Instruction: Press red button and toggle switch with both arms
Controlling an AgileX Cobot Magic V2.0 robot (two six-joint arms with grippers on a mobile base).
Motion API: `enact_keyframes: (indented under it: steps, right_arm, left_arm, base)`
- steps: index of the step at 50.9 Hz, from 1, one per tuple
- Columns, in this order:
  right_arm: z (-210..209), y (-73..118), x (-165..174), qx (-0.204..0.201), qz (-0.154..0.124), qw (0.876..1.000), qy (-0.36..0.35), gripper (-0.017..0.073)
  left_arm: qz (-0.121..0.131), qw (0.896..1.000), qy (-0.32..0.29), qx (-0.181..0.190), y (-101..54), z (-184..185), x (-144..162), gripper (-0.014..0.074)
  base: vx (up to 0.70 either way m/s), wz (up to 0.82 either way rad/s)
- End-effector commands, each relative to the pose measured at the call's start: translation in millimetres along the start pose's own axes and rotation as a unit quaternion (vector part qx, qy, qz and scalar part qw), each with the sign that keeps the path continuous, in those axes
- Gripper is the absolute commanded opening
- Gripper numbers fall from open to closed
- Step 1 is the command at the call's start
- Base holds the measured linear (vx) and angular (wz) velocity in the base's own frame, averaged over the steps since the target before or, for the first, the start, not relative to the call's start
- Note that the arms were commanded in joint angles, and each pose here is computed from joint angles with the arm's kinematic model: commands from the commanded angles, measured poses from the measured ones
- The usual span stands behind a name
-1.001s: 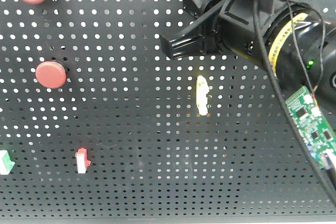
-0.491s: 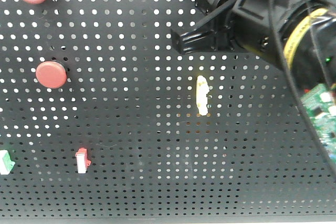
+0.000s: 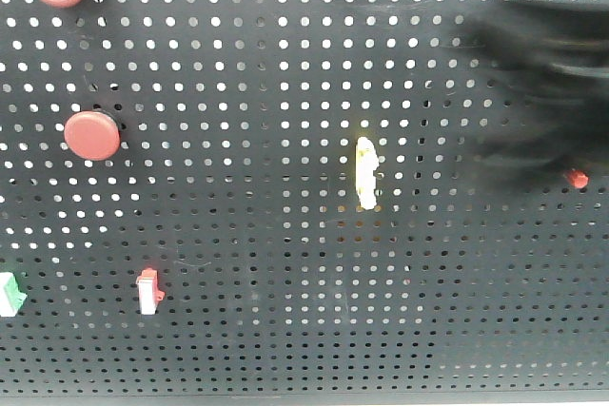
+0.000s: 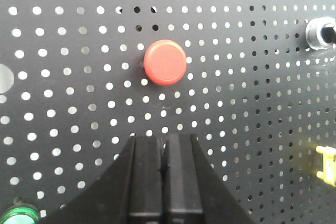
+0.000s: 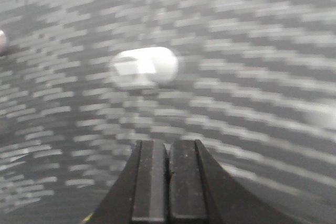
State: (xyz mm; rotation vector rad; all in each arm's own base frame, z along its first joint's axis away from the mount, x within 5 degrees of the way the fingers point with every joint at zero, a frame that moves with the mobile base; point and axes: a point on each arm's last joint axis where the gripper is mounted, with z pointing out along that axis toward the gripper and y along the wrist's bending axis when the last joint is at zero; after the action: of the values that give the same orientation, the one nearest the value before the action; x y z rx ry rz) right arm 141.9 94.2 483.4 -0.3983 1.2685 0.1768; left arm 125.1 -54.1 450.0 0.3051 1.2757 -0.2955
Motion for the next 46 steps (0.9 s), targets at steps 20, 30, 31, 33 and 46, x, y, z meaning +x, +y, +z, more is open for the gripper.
enact_keyframes:
  steps: [20,30,31,33,46]
  right_arm:
    - [-20,-21.8,-17,0.056,0.000,0.998,-0.025,0.0000]
    - [-20,-21.3,-17,0.053,-0.001,0.998,-0.026,0.0000]
    - [-20,-21.3,-17,0.053,-0.001,0.998,-0.026,0.0000]
    - [-20,-21.3,-17,0.053,-0.001,0.998,-0.026,0.0000]
    - [-20,-21.4,-17,0.054,-0.001,0.998,-0.026,0.0000]
  left_arm:
    - [-0.002,0.998,-0.056,-0.002,0.8,-1,-18,0.0001]
    - [-0.002,0.998,-0.056,-0.002,0.8,-1,-18,0.0001]
    - [-0.002,0.998,-0.056,-0.002,0.8,-1,-18,0.0001]
    - [-0.002,0.998,-0.056,-0.002,0.8,-1,-18,0.0001]
    - [0.013,0.998,-0.038,-0.047,10.1,-26,14,0.0001]
  base:
    - [0.00,0.00]
    - [0.00,0.00]
    - [0.00,0.00]
    - [0.00,0.00]
    - [0.00,0.00]
